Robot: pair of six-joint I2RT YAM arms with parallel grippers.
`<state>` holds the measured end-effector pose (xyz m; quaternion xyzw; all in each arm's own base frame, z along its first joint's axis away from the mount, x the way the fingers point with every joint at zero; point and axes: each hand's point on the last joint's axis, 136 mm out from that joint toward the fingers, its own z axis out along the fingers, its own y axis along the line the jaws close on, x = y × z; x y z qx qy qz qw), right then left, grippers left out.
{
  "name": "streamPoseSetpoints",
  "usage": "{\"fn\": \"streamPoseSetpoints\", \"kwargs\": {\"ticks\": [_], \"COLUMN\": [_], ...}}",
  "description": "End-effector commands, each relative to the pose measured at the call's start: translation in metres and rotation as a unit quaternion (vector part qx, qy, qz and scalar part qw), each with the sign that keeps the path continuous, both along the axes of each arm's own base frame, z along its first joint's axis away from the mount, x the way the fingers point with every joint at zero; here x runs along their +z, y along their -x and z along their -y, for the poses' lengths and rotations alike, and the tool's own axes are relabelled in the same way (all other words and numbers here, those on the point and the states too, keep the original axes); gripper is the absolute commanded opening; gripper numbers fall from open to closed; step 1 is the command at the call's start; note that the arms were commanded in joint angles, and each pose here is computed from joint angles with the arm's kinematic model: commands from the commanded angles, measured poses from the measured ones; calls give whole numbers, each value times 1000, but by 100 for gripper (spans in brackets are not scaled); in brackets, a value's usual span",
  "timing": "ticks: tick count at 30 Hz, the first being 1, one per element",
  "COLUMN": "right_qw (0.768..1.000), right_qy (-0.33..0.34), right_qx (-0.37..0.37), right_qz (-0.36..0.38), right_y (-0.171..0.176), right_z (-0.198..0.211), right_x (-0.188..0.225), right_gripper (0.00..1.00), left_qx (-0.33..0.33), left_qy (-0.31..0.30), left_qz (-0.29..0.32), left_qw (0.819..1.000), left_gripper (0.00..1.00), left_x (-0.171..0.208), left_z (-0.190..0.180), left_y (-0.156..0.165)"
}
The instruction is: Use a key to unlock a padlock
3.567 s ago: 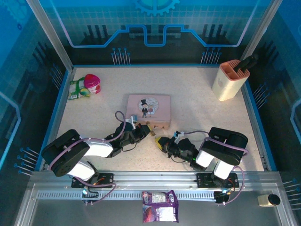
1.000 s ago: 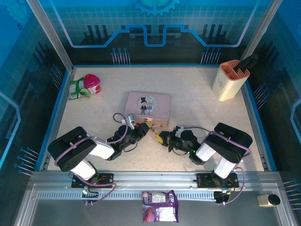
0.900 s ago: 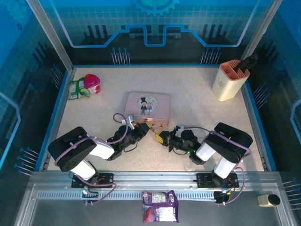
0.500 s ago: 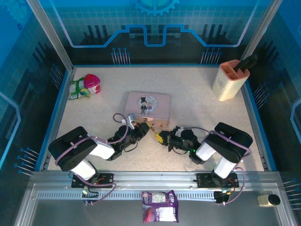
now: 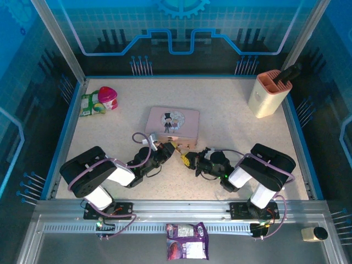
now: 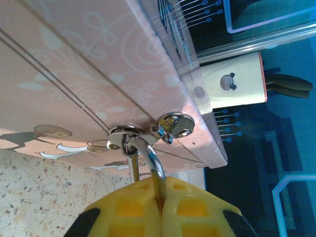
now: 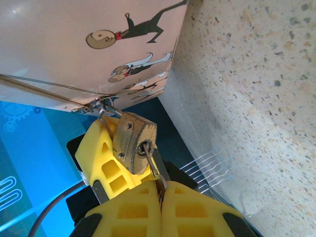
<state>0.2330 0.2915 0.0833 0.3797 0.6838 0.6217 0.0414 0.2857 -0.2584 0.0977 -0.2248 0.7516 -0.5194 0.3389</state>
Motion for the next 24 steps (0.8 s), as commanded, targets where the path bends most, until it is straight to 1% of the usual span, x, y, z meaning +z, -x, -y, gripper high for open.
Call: {"fn": "streamPoseSetpoints", "kwargs": {"ticks": [1, 4, 7, 11, 12, 14, 15, 18, 20, 24], "right_qw": [995, 996, 998, 998, 998, 998, 998, 997, 996, 996], "right_qy": [-52, -24, -3, 24, 26, 27, 28, 27, 28, 39], "right_qx": [-45, -52, -40, -25, -20, -9, -7, -2, 0, 8], "right_qz": [75, 64, 58, 51, 53, 59, 64, 76, 82, 78], "right_y": [-27, -22, -14, -7, -6, -5, -5, -6, -5, -1], "right_z": [-1, 10, 12, 14, 12, 7, 5, 2, 1, 0], "right_x": [49, 30, 15, -3, -4, -3, -1, 4, 5, -4], "right_gripper": [0, 0, 0, 0, 0, 0, 0, 0, 0, 0], "left_qx": [-101, -94, -82, -79, -78, -75, -74, -72, -70, -64], "left_qy": [47, 17, -15, -60, -64, -73, -75, -77, -78, -90], "left_qz": [21, 2, -13, -23, -23, -29, -32, -41, -45, -55], "left_qw": [994, 995, 996, 995, 995, 994, 994, 994, 993, 992], "left_gripper": [0, 0, 0, 6, 7, 14, 15, 17, 21, 26], "left_x": [25, 14, 4, 0, 0, -1, -3, -8, -11, -16], "left_z": [36, 31, 24, 19, 19, 17, 17, 16, 14, 10], "left_y": [33, 34, 33, 33, 32, 32, 32, 33, 33, 34]}}
